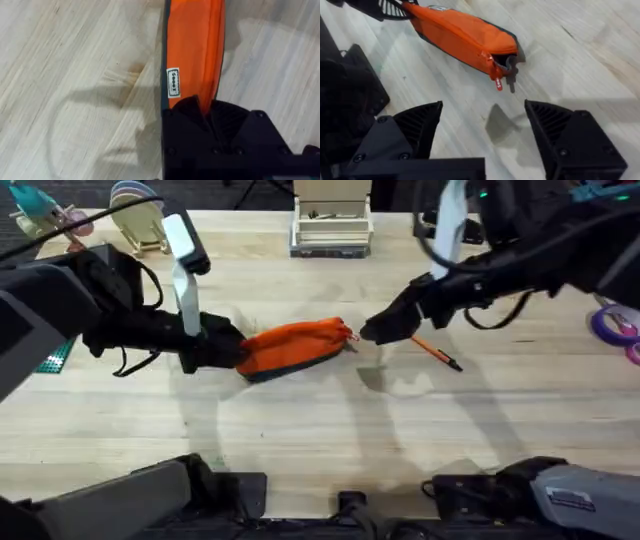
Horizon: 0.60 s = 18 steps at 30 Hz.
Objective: Unzip the bag, pick up the pens from the table one at a time and place them inside, then zip the bag closed.
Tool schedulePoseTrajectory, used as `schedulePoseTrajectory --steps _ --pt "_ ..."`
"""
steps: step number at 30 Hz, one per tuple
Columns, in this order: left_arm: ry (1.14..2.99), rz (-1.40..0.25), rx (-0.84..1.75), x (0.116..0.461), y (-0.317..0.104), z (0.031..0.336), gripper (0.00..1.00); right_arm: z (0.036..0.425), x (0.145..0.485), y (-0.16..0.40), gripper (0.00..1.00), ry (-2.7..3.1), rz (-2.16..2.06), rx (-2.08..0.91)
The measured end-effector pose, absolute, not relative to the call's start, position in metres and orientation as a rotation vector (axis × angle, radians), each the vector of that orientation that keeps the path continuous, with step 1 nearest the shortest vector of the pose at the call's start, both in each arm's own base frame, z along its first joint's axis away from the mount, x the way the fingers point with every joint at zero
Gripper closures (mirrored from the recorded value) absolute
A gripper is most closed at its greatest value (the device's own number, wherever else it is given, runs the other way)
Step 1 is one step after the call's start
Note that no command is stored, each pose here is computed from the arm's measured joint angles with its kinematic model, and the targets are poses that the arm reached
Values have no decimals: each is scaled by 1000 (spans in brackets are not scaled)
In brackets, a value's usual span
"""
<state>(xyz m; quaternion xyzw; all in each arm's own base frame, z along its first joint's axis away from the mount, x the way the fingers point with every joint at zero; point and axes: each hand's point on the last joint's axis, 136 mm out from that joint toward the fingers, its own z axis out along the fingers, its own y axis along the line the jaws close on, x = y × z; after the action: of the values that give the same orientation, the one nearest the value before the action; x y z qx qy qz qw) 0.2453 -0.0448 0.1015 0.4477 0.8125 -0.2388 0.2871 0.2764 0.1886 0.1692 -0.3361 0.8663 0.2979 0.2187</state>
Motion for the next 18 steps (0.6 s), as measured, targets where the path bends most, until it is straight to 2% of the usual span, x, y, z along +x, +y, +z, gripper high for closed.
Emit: schedulePoseTrajectory --steps 18 --pt "2171 -638 1196 245 -45 101 958 102 280 231 14 2484 860 -1090"
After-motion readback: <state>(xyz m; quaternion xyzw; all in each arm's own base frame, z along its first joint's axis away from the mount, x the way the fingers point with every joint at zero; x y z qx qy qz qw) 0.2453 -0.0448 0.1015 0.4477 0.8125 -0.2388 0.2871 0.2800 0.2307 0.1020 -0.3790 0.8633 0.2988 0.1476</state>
